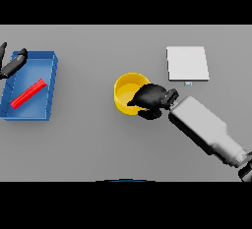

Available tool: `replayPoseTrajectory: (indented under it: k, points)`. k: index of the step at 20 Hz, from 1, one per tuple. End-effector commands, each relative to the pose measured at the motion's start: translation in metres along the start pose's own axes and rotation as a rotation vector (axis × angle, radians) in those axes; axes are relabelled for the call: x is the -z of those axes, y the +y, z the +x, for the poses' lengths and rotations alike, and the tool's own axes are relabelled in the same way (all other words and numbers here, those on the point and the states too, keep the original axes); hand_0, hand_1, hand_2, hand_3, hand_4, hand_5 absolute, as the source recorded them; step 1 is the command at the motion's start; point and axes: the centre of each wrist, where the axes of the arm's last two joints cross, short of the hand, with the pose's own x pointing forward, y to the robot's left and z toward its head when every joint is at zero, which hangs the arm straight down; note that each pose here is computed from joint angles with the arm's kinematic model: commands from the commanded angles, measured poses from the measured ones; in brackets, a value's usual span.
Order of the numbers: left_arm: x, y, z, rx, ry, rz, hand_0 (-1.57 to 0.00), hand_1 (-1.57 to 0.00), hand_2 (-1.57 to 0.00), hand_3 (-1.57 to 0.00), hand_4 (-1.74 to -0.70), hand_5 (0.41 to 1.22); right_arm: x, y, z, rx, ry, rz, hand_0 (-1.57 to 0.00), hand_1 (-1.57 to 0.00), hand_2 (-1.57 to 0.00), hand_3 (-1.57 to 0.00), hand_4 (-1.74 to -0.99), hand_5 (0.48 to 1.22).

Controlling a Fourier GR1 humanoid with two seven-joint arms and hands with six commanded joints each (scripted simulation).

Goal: Pick up the red beaker and tilt it to pour out 1 green nut into yellow bowl. Pick up the yellow bowl and place it on the metallic measuring scale.

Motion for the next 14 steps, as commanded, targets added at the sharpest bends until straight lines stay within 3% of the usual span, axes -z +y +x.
replayPoseTrajectory:
  k: [1, 3, 7, 14]
  points:
    - [0.000, 0.002, 0.003, 0.007, -0.007, 0.003, 0.00, 0.00, 0.00, 0.00, -0.72, 0.693, -0.002, 0.000, -0.001, 0.002, -0.003, 0.007, -1.05, -1.01, -0.87, -0.57, -1.552, 1.079]
    - [-0.001, 0.005, 0.003, 0.008, -0.007, 0.006, 0.00, 0.00, 0.00, 0.00, -0.72, 0.696, 0.000, 0.001, 0.001, 0.006, -0.004, -0.011, -1.23, -1.21, -1.12, -0.83, -1.614, 1.130]
    - [-0.002, 0.006, 0.006, 0.020, -0.006, 0.008, 0.00, 0.00, 0.00, 0.00, -0.72, 0.695, -0.001, 0.002, 0.000, -0.013, -0.017, -0.031, -1.43, -1.42, -1.24, -1.18, -1.689, 1.184]
    - [0.001, 0.003, 0.003, 0.016, 0.013, -0.004, 0.00, 0.00, 0.00, 0.00, -0.72, 0.696, -0.011, -0.009, -0.006, 0.018, 0.009, -0.073, -1.54, -1.54, -1.33, -1.34, -1.730, 1.213]
